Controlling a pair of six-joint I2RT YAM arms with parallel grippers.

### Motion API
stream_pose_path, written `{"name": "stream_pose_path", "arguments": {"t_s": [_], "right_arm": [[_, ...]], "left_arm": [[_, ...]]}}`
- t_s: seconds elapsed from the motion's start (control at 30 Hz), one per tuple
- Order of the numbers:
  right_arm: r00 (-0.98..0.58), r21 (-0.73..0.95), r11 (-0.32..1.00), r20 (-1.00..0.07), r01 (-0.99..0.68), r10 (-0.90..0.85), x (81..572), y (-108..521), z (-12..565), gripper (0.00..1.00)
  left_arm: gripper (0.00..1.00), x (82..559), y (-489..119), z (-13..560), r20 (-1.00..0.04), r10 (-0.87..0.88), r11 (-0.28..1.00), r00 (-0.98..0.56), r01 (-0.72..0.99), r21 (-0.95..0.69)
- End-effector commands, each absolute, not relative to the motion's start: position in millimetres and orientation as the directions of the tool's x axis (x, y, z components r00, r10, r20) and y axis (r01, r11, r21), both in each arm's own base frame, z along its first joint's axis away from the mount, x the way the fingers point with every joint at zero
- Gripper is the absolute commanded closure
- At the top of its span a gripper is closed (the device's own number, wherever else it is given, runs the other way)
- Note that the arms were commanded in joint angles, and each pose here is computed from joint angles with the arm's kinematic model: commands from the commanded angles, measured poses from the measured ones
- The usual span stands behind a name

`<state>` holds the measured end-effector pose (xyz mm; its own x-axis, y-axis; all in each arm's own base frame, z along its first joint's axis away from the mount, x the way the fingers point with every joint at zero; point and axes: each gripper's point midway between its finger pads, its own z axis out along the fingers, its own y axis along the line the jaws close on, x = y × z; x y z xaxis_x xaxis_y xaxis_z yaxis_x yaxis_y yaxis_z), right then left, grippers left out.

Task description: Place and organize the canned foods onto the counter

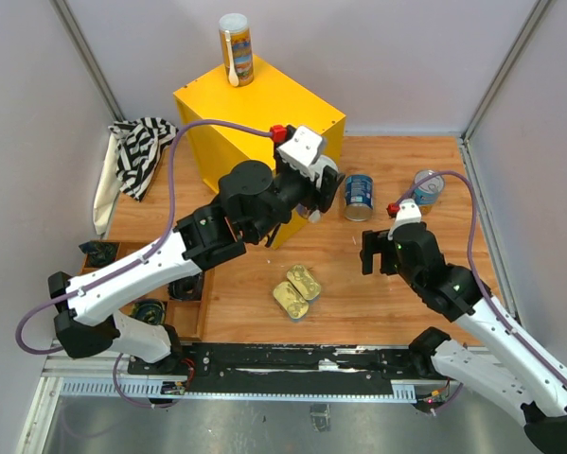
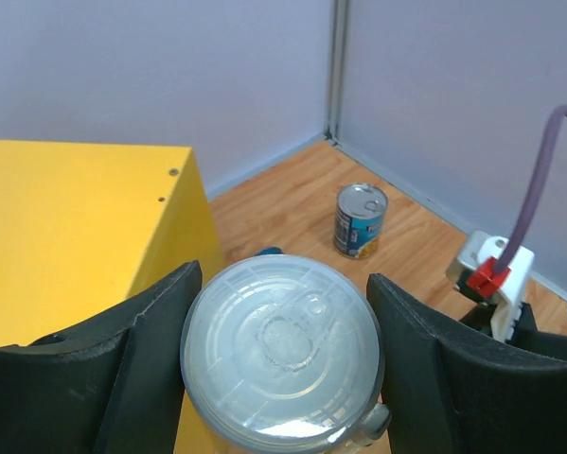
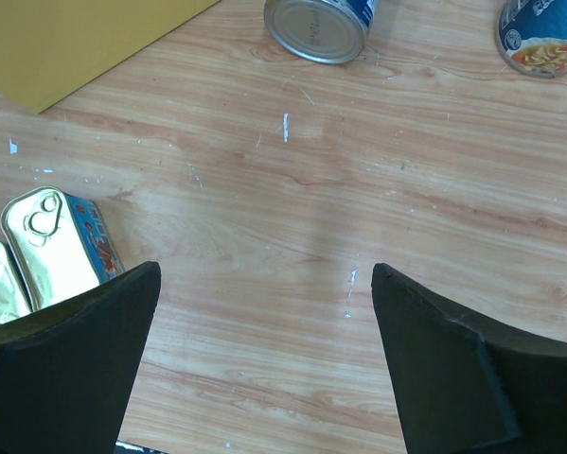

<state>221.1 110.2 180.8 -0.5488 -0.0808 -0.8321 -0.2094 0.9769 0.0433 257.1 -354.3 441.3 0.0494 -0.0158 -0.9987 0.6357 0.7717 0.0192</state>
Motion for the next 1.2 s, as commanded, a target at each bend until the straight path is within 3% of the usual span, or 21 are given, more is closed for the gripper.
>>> {"name": "stream_pose_path", "arguments": {"t_s": [0.0, 0.2, 0.5, 0.73, 0.77, 1.17], "right_arm": [[-0.568, 0.025, 0.980, -0.818, -0.197, -0.094, 213.9, 100.1, 173.6, 0.06], [-0.557, 0.049, 0.977, -0.827, -0.208, -0.077, 209.7, 100.8, 184.9, 0.07], [-0.519, 0.072, 0.975, -0.853, -0.208, -0.048, 218.0, 106.6, 207.5, 0.06], [-0.503, 0.090, 0.973, -0.864, -0.212, -0.030, 220.5, 109.8, 218.5, 0.06], [-0.503, 0.098, 0.972, -0.864, -0.213, -0.023, 220.2, 110.7, 219.6, 0.00], [-0.481, 0.159, 0.966, -0.876, -0.206, 0.042, 212.8, 109.4, 226.7, 0.01]], "left_arm": [[1.00, 250.6, -312.7, 524.6, -0.972, -0.173, 0.823, 0.161, 0.566, -0.053], [1.00, 249.8, -271.0, 565.4, -0.937, -0.251, 0.875, 0.244, 0.470, -0.112], [1.00, 270.3, -225.4, 605.5, -0.911, -0.157, 0.977, 0.380, 0.194, -0.087], [1.00, 308.0, -189.1, 623.2, -0.899, -0.164, 0.986, 0.406, 0.053, -0.156], [1.00, 314.9, -183.8, 625.2, -0.899, -0.165, 0.986, 0.405, 0.037, -0.164], [1.00, 370.1, -139.2, 635.0, -0.868, -0.203, 0.955, 0.452, -0.104, -0.278]]}}
